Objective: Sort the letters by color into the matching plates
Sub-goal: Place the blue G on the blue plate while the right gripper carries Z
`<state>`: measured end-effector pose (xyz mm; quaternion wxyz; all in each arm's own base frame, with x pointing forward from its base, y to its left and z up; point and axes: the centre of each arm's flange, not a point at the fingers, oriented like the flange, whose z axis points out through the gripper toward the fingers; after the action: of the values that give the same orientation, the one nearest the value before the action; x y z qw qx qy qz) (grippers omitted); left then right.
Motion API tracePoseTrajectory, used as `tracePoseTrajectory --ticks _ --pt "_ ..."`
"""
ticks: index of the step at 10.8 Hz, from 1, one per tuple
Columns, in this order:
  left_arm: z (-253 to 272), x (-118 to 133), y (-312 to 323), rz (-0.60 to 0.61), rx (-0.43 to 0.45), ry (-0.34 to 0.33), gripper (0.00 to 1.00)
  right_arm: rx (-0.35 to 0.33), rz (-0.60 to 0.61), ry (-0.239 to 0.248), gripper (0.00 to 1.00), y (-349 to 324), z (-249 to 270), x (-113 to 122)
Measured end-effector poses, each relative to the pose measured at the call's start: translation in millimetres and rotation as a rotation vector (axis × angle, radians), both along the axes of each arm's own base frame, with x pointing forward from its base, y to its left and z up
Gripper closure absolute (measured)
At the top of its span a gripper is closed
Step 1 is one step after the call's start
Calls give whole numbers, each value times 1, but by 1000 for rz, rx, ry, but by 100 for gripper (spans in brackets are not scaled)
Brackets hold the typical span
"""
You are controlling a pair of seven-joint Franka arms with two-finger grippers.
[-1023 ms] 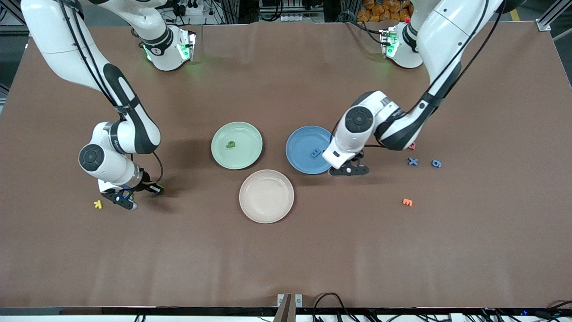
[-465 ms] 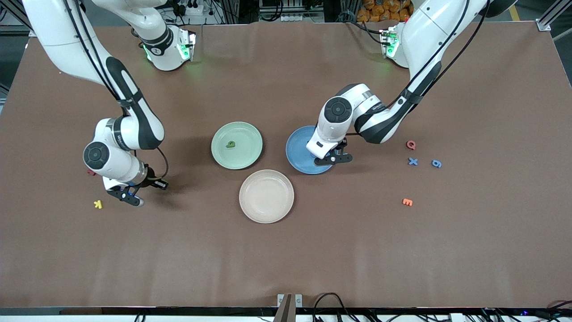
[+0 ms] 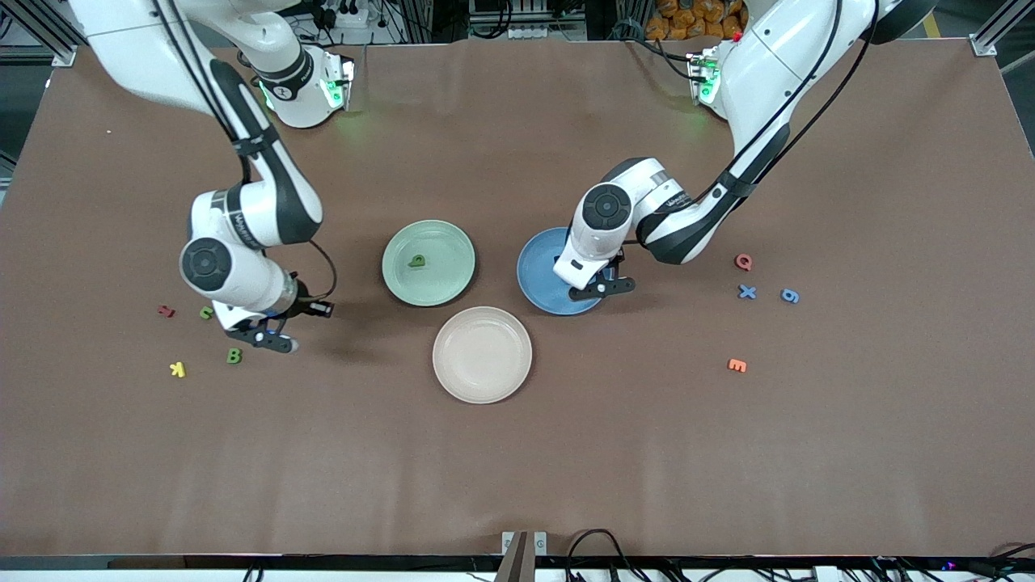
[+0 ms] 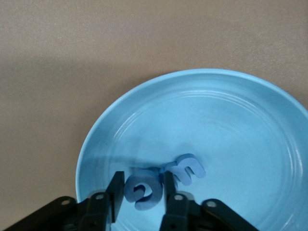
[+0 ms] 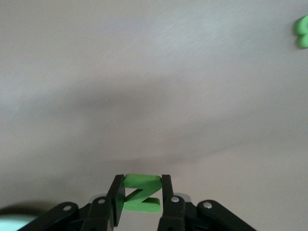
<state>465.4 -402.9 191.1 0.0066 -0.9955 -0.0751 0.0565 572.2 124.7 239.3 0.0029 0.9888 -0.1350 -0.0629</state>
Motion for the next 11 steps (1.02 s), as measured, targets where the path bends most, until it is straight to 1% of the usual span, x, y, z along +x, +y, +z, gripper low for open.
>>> tracePoseTrajectory --ticks 1,2,3,4,5,7,8,10,11 --pt "0 0 0 5 0 0 50 -1 38 14 65 25 5 -8" --pt "2 3 -1 27 -2 -5 37 -4 60 18 65 50 9 -16" --pt "6 6 -3 46 -6 -12 25 -8 74 18 65 75 12 -25" --pt "10 9 -4 52 -12 -20 11 -12 91 17 65 99 13 -34" --pt "15 15 -5 58 -20 -30 0 -17 107 18 65 123 13 -45" --pt "29 28 -2 76 -32 -57 0 -28 128 22 65 164 10 -69" --pt "41 36 4 79 -23 -70 0 -34 136 25 65 181 9 -81" --pt "71 56 31 30 4 -99 0 -46 149 33 65 205 4 -100" --pt "86 66 47 13 21 -113 0 -49 149 35 62 210 3 -105"
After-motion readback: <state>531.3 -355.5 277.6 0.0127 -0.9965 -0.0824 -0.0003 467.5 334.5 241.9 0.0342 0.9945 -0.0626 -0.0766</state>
